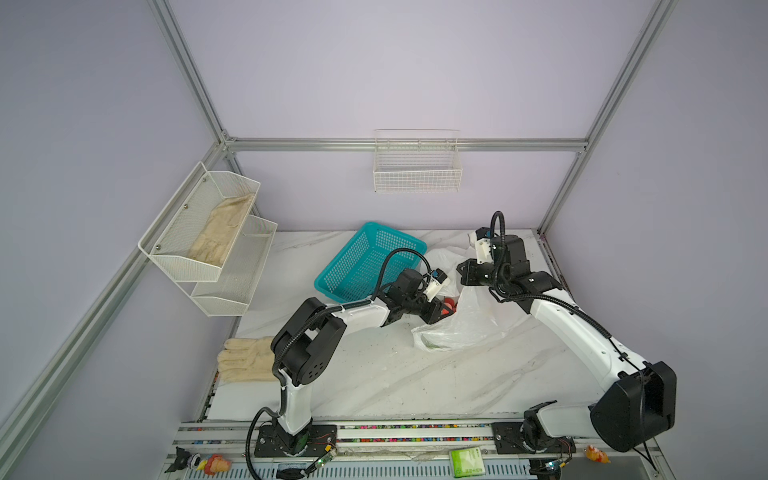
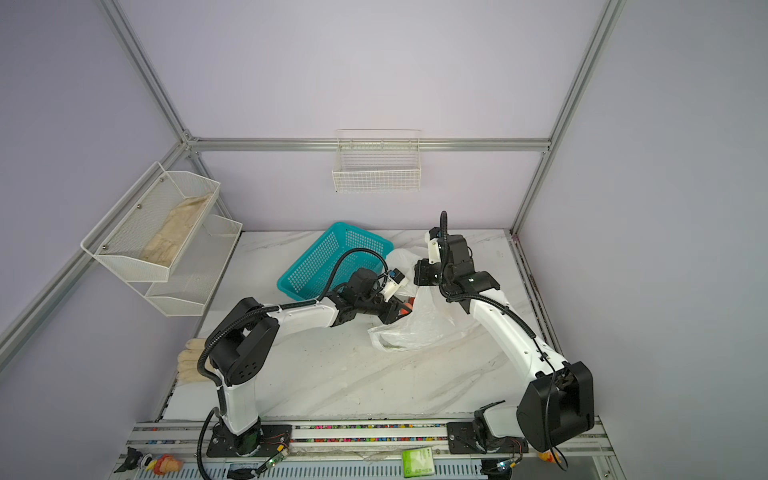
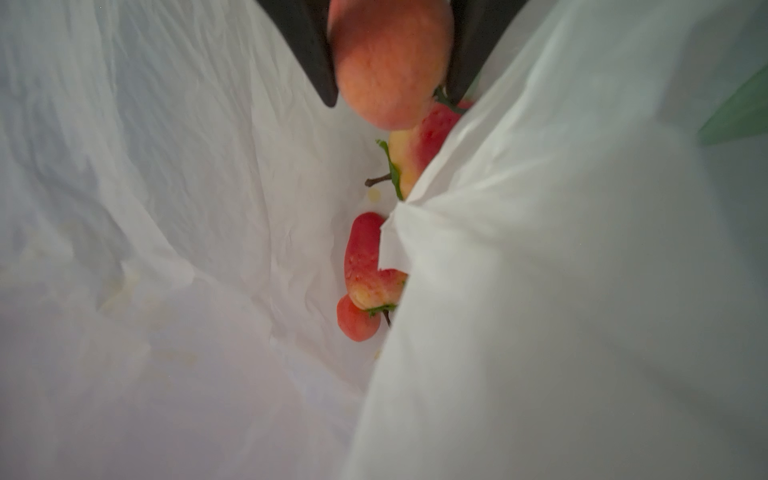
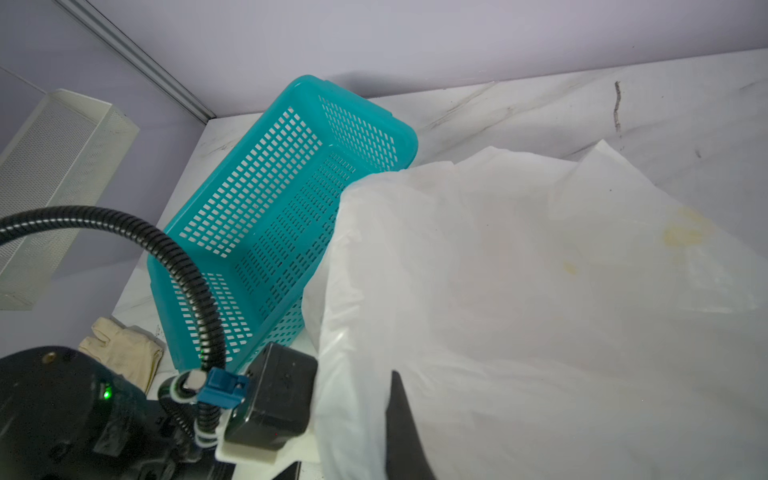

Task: Place the fake fruits into the plastic bag and tie a complex knot
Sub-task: 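Carry the pink peach with the left gripper into the bag and release it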

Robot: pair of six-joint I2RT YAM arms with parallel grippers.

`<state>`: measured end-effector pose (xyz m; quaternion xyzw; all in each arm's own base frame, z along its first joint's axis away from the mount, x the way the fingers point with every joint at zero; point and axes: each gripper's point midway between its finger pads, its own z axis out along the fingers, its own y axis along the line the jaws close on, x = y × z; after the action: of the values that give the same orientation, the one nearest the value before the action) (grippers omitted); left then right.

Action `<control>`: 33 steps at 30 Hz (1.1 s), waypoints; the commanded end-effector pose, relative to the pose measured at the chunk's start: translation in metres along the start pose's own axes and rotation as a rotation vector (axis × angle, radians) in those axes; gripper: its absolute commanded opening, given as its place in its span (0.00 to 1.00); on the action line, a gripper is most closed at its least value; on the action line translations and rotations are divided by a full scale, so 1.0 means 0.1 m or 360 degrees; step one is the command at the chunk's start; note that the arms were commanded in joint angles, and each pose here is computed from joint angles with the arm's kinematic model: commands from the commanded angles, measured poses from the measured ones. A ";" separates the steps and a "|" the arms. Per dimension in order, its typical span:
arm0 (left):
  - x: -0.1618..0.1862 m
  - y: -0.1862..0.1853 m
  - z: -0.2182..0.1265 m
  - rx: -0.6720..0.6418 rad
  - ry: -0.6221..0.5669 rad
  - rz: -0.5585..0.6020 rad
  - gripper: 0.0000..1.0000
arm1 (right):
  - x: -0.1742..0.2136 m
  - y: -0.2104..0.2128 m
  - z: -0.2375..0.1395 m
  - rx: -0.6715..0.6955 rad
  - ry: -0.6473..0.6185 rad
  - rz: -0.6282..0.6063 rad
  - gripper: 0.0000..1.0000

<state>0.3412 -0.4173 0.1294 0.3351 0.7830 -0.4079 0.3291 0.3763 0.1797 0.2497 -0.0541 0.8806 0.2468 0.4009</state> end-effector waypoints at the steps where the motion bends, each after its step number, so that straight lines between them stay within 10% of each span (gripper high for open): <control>1: -0.83 -0.03 -0.08 -0.0021 -0.0485 -0.0030 0.39 | -0.06 0.08 -0.04 -0.0070 -0.0060 0.0041 0.00; 12: -0.97 0.17 0.36 -0.0171 -0.0642 -0.0139 0.41 | -0.03 0.10 0.02 -0.0113 -0.0048 0.0053 0.00; 18: -0.92 0.24 0.43 -0.0196 -0.0672 -0.0178 0.62 | -0.04 0.01 0.00 -0.0026 -0.0063 0.0048 0.00; 33: -0.65 0.06 -0.17 -0.0214 -0.0401 0.0042 0.88 | 0.02 -0.25 -0.11 0.0157 -0.0071 -0.0016 0.00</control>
<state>0.3919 -0.4349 0.1665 0.2290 0.7689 -0.3965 0.4463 0.3802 0.1648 0.2428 -0.0336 0.8805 0.2246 0.4161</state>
